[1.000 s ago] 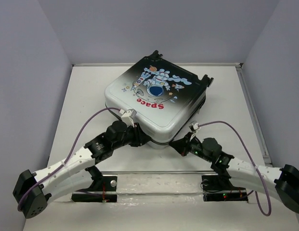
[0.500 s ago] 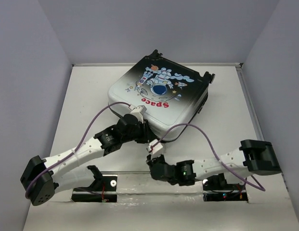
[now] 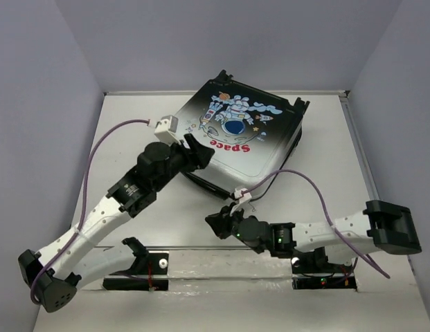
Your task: Pack the luggage
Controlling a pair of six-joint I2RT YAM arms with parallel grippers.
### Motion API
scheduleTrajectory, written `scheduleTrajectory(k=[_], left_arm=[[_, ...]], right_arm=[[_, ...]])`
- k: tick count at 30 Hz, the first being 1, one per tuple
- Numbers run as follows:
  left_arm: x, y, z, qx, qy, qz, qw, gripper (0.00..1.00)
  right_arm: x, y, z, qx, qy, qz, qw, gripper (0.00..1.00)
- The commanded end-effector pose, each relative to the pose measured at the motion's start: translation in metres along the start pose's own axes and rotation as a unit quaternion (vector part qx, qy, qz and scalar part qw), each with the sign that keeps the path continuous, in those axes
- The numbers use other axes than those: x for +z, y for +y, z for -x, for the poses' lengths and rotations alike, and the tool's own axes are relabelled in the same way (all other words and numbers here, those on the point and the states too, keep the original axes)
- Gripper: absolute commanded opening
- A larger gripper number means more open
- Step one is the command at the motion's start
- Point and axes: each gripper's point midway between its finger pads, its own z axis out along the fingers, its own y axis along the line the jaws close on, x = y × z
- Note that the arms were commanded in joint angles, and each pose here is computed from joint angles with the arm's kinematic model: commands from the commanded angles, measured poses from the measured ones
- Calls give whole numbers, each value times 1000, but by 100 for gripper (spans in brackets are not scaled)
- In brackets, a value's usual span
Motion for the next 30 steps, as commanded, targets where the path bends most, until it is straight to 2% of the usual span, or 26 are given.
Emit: scheduleTrajectory(k=[1, 3, 4, 5, 6, 7, 8, 10, 11, 12, 14, 15, 16, 17, 18, 19, 20, 21, 23, 24, 25, 26, 27, 29, 30], left_arm=[[-18, 23, 106, 20, -127, 58, 990, 77], [-11, 42, 132, 20, -145, 88, 985, 82], [-12, 61, 153, 16, -164, 113, 980, 84], [-10, 54, 169, 18, -173, 99, 980, 85], [5, 67, 171, 15, -161, 113, 980, 88], [5, 71, 191, 13, -176, 117, 977, 90], [21, 84, 188, 9, -155, 125, 980, 92], [31, 99, 198, 4, -154, 135, 979, 93], [36, 102, 205, 3, -156, 134, 979, 93], [48, 128, 205, -6, -145, 156, 977, 93], [62, 141, 209, -14, -131, 152, 980, 93], [76, 168, 202, -26, -110, 169, 979, 94], [84, 176, 199, -31, -97, 168, 980, 94], [92, 183, 194, -37, -83, 165, 982, 95], [101, 181, 193, -37, -69, 144, 986, 96], [115, 195, 181, -48, -46, 145, 987, 96], [123, 189, 177, -49, -33, 115, 992, 97], [131, 190, 167, -62, -19, 99, 993, 98], [137, 179, 161, -69, -13, 56, 996, 98], [140, 175, 150, -75, -4, 36, 997, 98], [140, 172, 144, -76, 0, 31, 997, 99], [144, 168, 129, -76, 12, 20, 997, 99], [145, 164, 121, -77, 18, 15, 997, 99], [147, 155, 102, -94, 32, 1, 995, 99], [149, 148, 77, -98, 50, -11, 994, 99]], right_arm=[[-35, -34, 16, 51, -1, -60, 997, 37], [-45, -48, 30, 41, -1, -91, 995, 53], [-55, -62, 34, 19, 17, -114, 993, 58], [-53, -62, 58, 19, 1, -125, 992, 64], [-55, -68, 71, 10, -4, -140, 990, 65], [-59, -73, 92, -7, -8, -156, 988, 57], [-61, -93, 109, -15, -19, -190, 982, 40], [-67, -109, 142, -14, -44, -217, 975, 8], [-76, -116, 164, -18, -65, -224, 972, 7], [-81, -123, 183, -15, -84, -233, 969, 7], [-93, -163, 217, -6, -109, -281, 954, 7], [-101, -173, 230, 1, -123, -289, 949, 7], [-114, -203, 245, 13, -142, -334, 932, 9], [-115, -211, 247, 21, -135, -331, 933, 31], [-117, -224, 249, 25, -131, -344, 929, 46], [-122, -242, 256, 43, -132, -354, 925, 60], [-121, -251, 256, 51, -126, -356, 925, 83], [-115, -262, 253, 59, -111, -357, 926, 90], [-103, -265, 251, 74, -88, -324, 939, 100], [-90, -270, 251, 81, -78, -299, 948, 100], [-91, -271, 261, 77, -93, -298, 947, 100], [-74, -264, 256, 82, -71, -260, 959, 100], [-65, -260, 265, 79, -84, -238, 964, 100], [-45, -258, 258, 97, -59, -198, 974, 100], [-37, -254, 261, 109, -56, -179, 976, 100]])
